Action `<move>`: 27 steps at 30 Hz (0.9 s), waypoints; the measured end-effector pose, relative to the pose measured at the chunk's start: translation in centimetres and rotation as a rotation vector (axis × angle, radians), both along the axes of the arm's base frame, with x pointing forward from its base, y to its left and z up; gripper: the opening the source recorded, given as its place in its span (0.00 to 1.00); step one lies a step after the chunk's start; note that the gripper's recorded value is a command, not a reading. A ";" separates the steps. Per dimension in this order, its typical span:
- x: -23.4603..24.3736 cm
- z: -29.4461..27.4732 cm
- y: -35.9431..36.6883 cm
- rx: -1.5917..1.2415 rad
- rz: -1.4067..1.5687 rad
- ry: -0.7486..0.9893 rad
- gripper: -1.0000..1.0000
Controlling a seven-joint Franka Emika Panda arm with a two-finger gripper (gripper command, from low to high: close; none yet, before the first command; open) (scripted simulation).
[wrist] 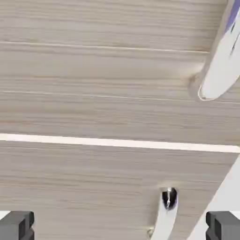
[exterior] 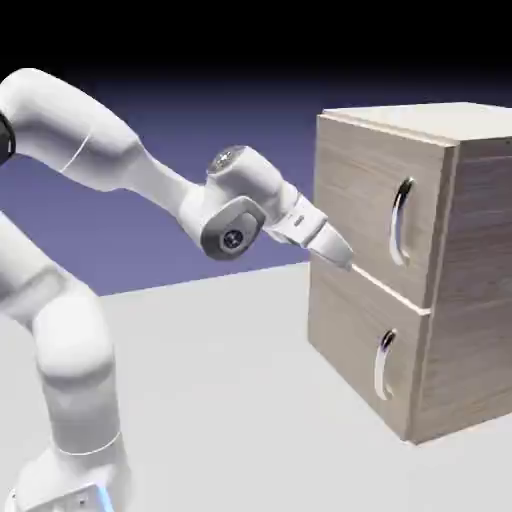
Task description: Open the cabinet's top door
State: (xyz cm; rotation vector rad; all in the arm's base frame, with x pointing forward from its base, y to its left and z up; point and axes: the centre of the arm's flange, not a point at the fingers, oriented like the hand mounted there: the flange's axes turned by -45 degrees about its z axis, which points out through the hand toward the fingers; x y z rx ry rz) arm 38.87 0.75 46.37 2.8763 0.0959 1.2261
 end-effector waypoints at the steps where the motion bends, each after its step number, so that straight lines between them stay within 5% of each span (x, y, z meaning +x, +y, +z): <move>1: -0.1 0.4 0.2 -0.004 0.007 -0.007 1.00; 27: -3.2 7.1 1.0 -0.082 0.057 -0.250 1.00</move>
